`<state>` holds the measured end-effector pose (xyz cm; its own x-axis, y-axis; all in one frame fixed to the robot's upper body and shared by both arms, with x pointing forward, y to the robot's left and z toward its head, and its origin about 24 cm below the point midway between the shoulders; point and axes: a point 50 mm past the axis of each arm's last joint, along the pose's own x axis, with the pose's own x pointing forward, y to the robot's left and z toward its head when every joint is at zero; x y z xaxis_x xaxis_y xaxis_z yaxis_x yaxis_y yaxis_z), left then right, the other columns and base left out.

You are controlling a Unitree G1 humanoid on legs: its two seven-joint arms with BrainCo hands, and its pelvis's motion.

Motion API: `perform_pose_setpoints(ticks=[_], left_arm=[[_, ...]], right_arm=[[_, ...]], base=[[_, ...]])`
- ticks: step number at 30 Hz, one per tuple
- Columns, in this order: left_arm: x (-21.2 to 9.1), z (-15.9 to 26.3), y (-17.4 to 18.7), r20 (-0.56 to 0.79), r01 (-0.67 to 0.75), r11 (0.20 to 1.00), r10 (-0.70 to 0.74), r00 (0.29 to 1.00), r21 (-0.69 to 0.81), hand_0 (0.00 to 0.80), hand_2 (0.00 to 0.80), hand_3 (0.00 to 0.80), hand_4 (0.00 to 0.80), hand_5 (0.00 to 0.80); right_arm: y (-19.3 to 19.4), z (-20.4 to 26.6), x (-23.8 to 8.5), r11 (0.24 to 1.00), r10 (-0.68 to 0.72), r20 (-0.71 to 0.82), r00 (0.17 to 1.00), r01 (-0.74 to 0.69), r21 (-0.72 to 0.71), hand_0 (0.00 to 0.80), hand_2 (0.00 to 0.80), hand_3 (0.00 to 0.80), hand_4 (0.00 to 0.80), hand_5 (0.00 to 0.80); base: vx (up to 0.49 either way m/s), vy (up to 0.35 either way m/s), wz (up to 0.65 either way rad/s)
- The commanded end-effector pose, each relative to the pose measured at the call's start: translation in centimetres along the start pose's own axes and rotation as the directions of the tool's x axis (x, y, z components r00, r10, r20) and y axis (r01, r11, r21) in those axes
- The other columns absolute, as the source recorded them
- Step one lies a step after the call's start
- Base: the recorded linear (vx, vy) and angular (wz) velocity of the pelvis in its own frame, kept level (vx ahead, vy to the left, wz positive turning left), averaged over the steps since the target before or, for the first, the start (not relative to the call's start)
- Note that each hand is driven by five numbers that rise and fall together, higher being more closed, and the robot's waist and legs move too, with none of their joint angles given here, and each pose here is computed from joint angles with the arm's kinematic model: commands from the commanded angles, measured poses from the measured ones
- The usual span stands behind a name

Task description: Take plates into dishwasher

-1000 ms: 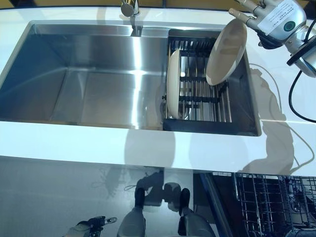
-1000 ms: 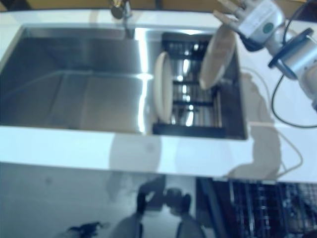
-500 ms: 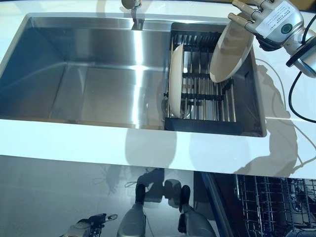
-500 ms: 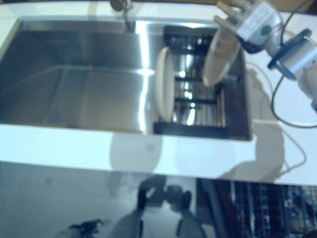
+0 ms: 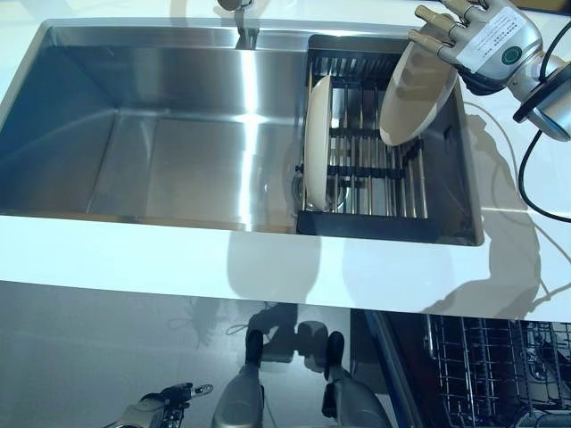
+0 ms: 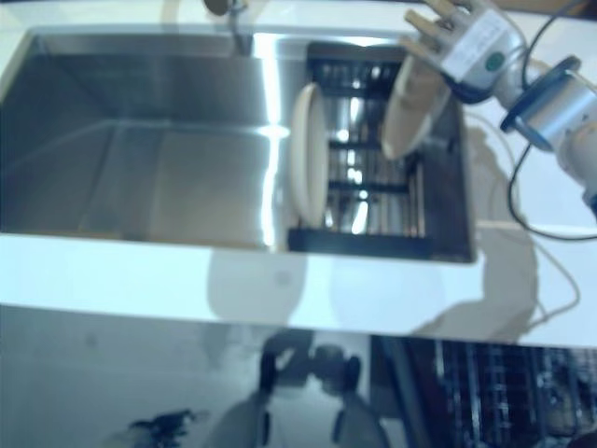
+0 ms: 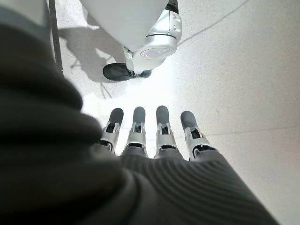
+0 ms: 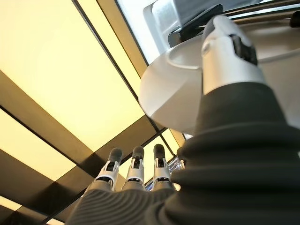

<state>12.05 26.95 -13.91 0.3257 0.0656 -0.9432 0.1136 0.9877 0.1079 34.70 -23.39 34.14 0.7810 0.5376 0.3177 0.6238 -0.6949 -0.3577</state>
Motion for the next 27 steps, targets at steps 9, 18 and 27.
perform_pose_setpoints(ticks=[9, 18, 27], left_arm=[[-0.1, 0.1, 0.8, -0.009, -0.004, 1.0, 0.004, 1.0, -0.023, 0.0, 0.0, 0.0, 0.0, 0.0], [-0.1, 0.3, 0.9, -0.006, -0.005, 1.0, 0.004, 1.0, -0.03, 0.0, 0.0, 0.0, 0.0, 0.0], [-0.2, 0.5, 1.0, 0.003, -0.004, 0.999, 0.004, 1.0, -0.035, 0.0, 0.0, 0.0, 0.0, 0.0]], right_arm=[[-1.5, -0.9, 0.6, 0.997, -0.023, 0.018, 1.0, 0.024, -0.078, 0.0, 0.0, 0.0, 0.0, 0.0], [-0.9, -0.2, 0.4, 0.995, 0.037, 0.061, 0.997, -0.031, -0.098, 0.0, 0.0, 0.0, 0.0, 0.0], [0.5, 0.3, 0.1, 0.978, 0.177, 0.078, 0.981, -0.167, -0.128, 0.489, 0.489, 0.489, 0.489, 0.489]], base=[[0.0, 0.0, 0.0], [0.0, 0.0, 0.0], [0.0, 0.0, 0.0]])
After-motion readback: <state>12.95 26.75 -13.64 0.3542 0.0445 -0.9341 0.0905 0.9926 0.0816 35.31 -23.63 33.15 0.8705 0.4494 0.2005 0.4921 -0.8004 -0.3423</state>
